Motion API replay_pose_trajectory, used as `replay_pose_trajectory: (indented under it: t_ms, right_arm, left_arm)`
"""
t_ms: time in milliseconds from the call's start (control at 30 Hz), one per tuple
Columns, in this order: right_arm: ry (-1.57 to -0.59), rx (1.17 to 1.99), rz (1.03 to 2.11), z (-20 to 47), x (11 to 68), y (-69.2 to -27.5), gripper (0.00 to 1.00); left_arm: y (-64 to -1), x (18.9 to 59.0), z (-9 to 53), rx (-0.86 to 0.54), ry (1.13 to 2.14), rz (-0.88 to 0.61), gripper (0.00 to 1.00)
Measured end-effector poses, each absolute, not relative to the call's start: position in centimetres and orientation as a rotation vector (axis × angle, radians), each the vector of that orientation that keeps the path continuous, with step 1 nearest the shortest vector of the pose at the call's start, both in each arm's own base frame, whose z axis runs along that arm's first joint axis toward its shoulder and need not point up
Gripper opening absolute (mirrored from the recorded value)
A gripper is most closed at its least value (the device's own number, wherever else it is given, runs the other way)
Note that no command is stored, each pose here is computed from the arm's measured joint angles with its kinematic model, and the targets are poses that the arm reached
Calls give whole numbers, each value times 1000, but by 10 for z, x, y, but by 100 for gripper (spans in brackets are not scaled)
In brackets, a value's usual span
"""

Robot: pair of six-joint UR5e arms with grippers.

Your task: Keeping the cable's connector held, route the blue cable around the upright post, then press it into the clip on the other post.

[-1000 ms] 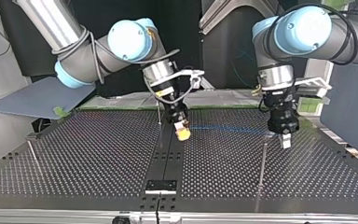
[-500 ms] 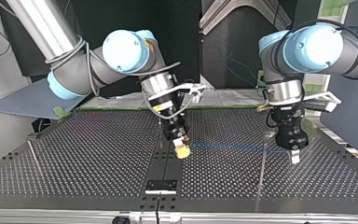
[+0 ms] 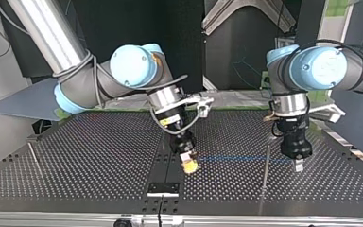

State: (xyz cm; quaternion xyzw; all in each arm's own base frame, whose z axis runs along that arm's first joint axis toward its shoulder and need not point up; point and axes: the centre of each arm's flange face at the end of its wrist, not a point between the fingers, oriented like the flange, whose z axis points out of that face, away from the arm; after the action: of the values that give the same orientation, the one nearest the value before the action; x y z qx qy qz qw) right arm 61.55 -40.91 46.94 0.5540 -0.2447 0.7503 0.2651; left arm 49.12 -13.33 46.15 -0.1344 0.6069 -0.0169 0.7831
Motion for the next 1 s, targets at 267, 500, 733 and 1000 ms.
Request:
replay_pose_trajectory:
  t_ms: [267,500,733,1000]
  right_arm:
    - [-642,1485,2042,468,630,-418,0]
    - [-648,1534,2006,433,643,-426,0]
    - [-655,1598,1952,387,655,-435,0]
    - [-671,1667,1883,335,664,-443,0]
  left_arm:
    - [-119,511,441,-284,1349,-57,0]
    - [-114,527,424,-260,1386,-77,0]
    - [-110,545,403,-242,1425,-89,0]
    - [-105,561,369,-240,1484,-91,0]
